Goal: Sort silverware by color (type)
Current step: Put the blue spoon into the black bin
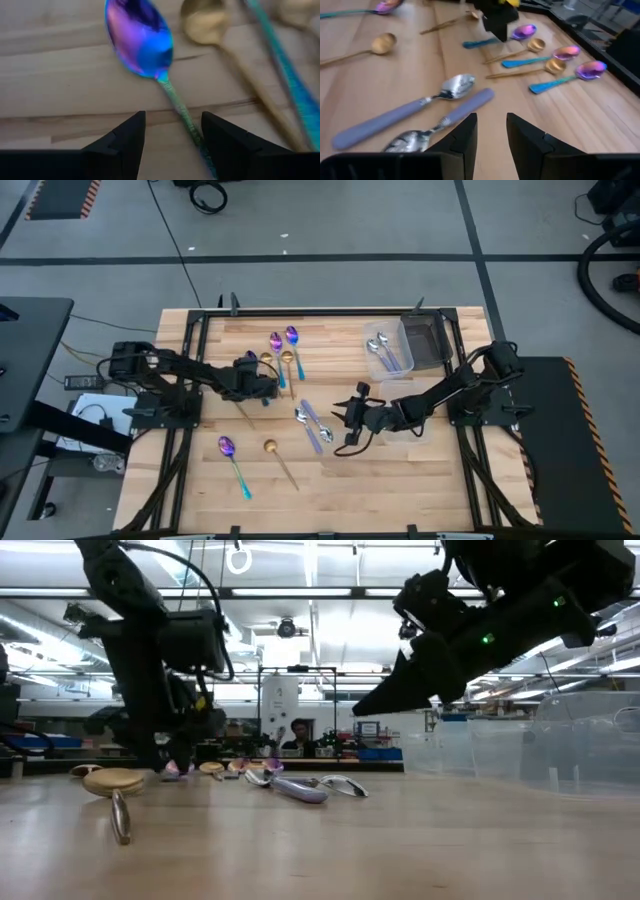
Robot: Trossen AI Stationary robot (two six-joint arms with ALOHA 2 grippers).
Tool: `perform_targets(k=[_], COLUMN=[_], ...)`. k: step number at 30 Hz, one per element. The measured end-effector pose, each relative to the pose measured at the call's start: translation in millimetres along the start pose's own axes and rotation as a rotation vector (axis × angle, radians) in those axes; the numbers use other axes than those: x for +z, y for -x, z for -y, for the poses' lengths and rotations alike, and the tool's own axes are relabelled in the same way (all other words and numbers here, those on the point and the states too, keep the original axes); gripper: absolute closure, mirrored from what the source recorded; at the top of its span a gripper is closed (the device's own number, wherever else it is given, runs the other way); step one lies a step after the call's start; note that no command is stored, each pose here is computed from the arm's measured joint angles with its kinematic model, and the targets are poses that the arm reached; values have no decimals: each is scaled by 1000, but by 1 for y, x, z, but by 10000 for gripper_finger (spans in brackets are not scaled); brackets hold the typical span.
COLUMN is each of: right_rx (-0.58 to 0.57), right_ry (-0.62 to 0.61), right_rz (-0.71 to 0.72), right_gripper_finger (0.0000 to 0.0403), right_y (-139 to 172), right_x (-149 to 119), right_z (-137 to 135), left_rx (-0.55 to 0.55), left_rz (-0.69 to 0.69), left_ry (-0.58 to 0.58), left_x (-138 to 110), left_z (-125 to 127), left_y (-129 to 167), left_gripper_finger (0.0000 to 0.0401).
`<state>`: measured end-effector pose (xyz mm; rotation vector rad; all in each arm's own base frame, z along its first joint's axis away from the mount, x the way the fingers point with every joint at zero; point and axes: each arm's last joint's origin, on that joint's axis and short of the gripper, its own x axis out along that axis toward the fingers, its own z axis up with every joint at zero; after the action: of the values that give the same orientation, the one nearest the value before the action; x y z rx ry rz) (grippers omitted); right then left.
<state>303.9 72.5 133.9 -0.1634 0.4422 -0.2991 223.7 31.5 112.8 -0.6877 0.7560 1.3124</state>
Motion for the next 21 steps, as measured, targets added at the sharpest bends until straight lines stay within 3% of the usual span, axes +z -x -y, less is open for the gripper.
perform_targets(k=[8,19,21], right_rx=[13,18,20], right_ry=[21,38,39], right_rz=[-4,-3,-2], right_gripper_finger=[289,289,289], right_y=[1,2,2], right_x=[0,-1,0], right_z=[-2,-3,-4], left_rx=[62,62,60], left_rz=[-41,-102,-103], left_ry=[-29,-137,-159], left_x=[-3,-3,-3], left_z=[-3,-7,-7], left_y=[-8,-4,-4], left_gripper_finger=[223,380,383])
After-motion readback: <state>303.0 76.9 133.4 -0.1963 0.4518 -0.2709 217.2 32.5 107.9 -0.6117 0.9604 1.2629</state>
